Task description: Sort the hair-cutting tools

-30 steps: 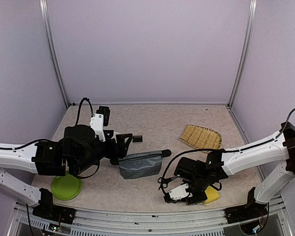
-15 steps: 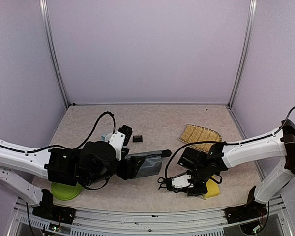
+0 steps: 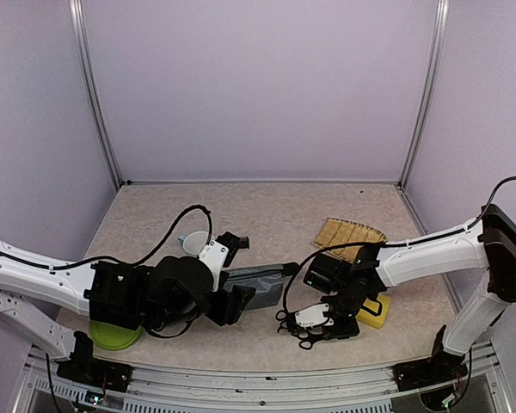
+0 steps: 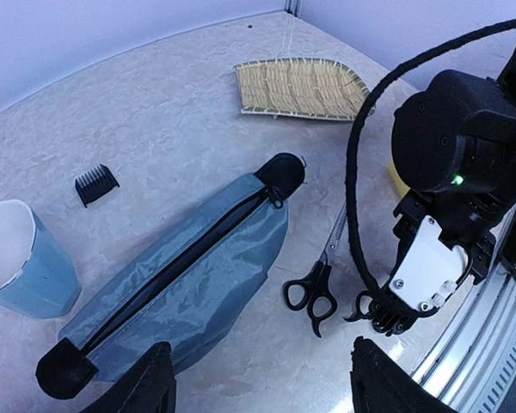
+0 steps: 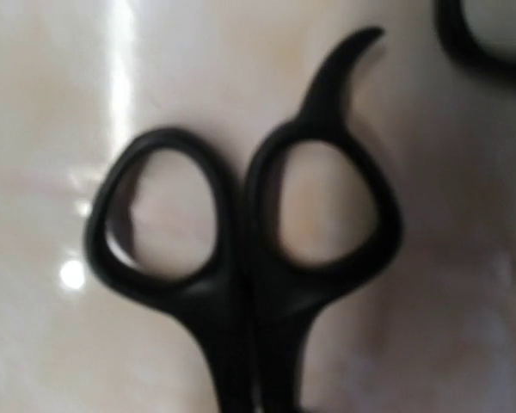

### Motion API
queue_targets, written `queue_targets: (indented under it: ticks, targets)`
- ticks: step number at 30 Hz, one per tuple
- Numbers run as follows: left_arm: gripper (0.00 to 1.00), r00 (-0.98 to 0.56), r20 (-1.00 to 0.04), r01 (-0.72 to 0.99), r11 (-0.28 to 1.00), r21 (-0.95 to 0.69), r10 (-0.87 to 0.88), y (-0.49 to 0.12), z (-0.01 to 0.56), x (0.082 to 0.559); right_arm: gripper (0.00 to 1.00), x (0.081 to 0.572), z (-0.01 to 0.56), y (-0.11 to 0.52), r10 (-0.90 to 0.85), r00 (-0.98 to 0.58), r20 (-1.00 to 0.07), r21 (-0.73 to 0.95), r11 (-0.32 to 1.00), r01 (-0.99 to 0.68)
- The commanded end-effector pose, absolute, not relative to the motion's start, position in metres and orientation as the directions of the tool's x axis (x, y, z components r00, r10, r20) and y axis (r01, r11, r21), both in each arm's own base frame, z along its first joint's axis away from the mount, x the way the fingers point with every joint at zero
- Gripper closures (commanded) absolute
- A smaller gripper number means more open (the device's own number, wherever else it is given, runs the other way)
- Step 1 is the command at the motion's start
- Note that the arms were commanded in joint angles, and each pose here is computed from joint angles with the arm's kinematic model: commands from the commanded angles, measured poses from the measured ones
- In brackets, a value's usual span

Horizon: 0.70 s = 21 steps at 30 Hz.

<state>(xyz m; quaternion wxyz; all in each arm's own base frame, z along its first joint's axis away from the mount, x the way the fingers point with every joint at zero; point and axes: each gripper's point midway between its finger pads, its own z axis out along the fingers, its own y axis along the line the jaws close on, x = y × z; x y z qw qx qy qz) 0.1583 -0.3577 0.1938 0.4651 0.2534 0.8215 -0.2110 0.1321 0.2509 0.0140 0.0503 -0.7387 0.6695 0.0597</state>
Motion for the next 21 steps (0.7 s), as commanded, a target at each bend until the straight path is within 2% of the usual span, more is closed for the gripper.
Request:
queue_targets:
  ticks: [1,6,10,12,16,21]
  targets:
    - [0.32,-0.463,-0.857,0.599,0.793,-0.114,0.227,-0.340,0.194,0.152,0.89,0.106,0.005,0.255,-0.978,0.148,-0.149,0.091,-0.163,-0.982]
    - [0.32,-0.470,-0.861,0.585,0.799,-0.141,0.193,-0.333,0.194,0.152,0.90,0.109,0.021,0.262,-0.968,0.159,-0.196,0.049,-0.172,-0.984]
    - [0.32,-0.475,-0.856,0.586,0.798,-0.136,0.203,-0.336,0.188,0.152,0.71,0.107,0.011,0.249,-0.975,0.151,-0.160,0.046,-0.160,-0.986]
    - [0.32,-0.478,-0.851,0.591,0.796,-0.127,0.219,-0.338,0.184,0.151,0.66,0.105,0.004,0.243,-0.979,0.144,-0.143,0.054,-0.153,-0.987]
    - [0.32,-0.481,-0.845,0.596,0.795,-0.117,0.236,-0.342,0.182,0.151,0.68,0.103,-0.003,0.238,-0.985,0.132,-0.113,0.070,-0.140,-0.988]
    - [0.32,-0.480,-0.847,0.597,0.793,-0.124,0.229,-0.342,0.185,0.150,0.82,0.104,-0.012,0.237,-0.990,0.121,-0.079,0.085,-0.128,-0.988]
